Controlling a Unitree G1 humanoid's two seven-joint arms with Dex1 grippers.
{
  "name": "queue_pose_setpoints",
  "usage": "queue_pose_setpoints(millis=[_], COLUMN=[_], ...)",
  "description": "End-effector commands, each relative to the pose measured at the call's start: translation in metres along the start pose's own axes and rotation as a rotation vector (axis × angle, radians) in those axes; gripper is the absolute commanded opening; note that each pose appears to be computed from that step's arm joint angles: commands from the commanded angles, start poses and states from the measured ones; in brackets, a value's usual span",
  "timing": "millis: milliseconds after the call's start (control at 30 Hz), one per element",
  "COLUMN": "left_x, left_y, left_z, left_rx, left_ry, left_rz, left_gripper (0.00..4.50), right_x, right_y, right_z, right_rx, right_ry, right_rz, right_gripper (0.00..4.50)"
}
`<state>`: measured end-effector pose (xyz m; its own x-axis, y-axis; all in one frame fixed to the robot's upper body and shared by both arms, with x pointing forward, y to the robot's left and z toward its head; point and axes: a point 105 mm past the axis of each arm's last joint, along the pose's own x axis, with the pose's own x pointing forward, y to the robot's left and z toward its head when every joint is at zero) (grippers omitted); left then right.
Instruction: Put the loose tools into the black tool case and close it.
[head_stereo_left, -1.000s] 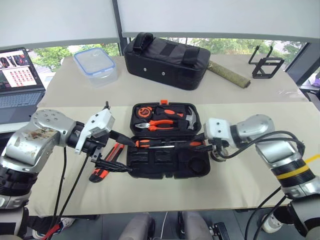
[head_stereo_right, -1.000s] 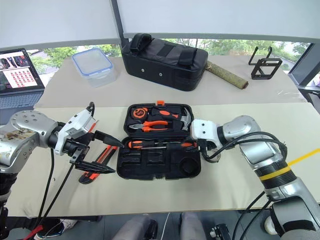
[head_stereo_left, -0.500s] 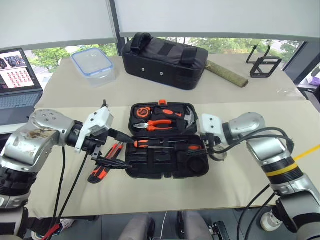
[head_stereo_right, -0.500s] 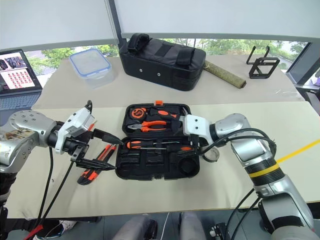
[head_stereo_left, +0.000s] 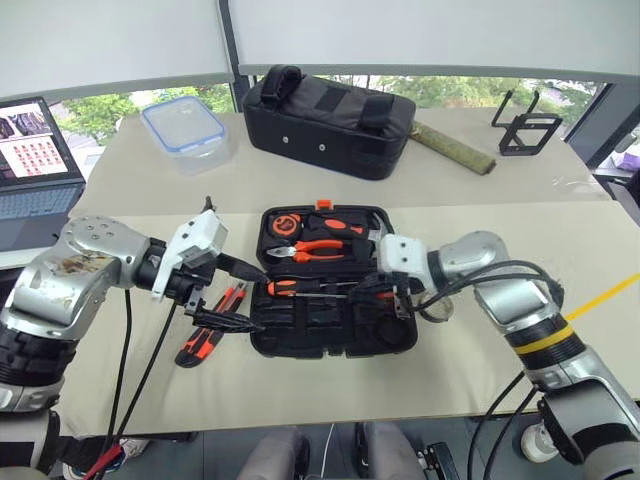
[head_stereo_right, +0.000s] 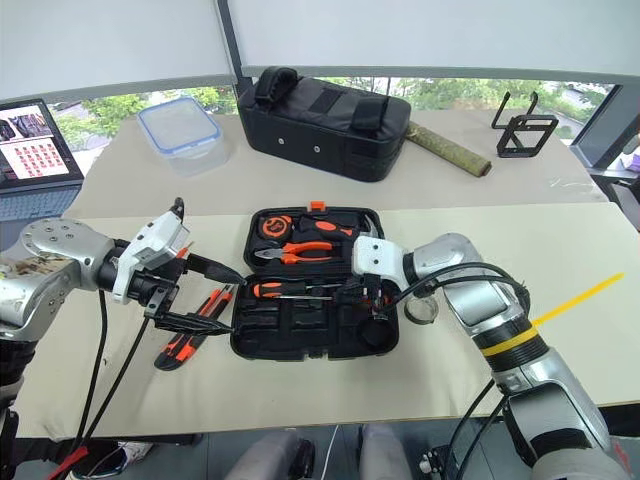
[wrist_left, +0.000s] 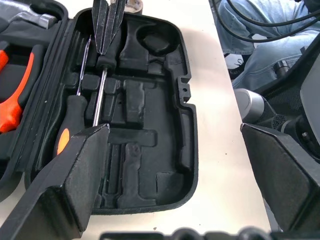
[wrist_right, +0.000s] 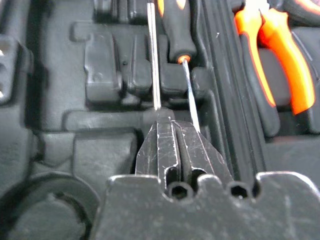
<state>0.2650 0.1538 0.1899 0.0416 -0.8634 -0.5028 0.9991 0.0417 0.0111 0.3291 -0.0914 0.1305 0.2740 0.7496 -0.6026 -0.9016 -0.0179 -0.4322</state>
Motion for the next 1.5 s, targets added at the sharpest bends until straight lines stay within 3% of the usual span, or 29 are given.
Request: queue_pose_setpoints(millis=[33, 267, 467, 567, 667, 933, 1133, 1200, 1267, 1367, 1500], left_x=[-0.003, -0.019, -0.081, -0.118, -0.131, -0.108, -0.095, -0.096, -0.092, -0.091, -0.086], left_y=[0.006, 0.026, 0.067, 0.081, 0.087, 0.109, 0.112, 0.114, 0.110, 0.108, 0.104], left_z=[0.004, -0.021, -0.061, -0.084, -0.097, -0.105, -0.133, -0.135, -0.135, -0.128, -0.078], left_rx=[0.040, -0.019, -0.201, -0.309, -0.384, -0.476, -0.476, -0.426, -0.482, -0.456, -0.295], left_ry=[0.011, 0.054, 0.099, 0.139, 0.158, 0.180, 0.381, 0.408, 0.371, 0.353, 0.207], left_rz=[0.046, 0.219, 0.604, 0.797, 0.874, 0.856, 0.828, 0.831, 0.797, 0.766, 0.649], left_gripper=[4.50, 4.50, 4.50, 4.50, 4.50, 4.50, 4.50, 4.00, 3.56, 2.47, 1.08], right_x=[0.014, -0.001, -0.045, -0.064, -0.073, -0.076, -0.078, -0.080, -0.082, -0.087, -0.094], right_y=[0.015, -0.004, -0.036, -0.025, -0.012, 0.010, 0.012, 0.013, 0.013, 0.014, 0.023], right_z=[-0.019, 0.008, 0.051, 0.067, 0.077, 0.092, 0.092, 0.091, 0.091, 0.087, 0.078], right_rx=[-0.029, 0.005, 0.168, 0.227, 0.248, 0.256, 0.263, 0.265, 0.269, 0.288, 0.325], right_ry=[0.076, -0.039, -0.283, -0.363, -0.396, -0.429, -0.420, -0.419, -0.417, -0.407, -0.373], right_rz=[0.043, -0.046, -0.201, -0.156, -0.122, -0.090, -0.132, -0.146, -0.159, -0.183, -0.181], right_gripper=[0.04, 0.04, 0.04, 0.78, 1.78, 4.48, 4.48, 4.50, 4.50, 4.50, 4.50])
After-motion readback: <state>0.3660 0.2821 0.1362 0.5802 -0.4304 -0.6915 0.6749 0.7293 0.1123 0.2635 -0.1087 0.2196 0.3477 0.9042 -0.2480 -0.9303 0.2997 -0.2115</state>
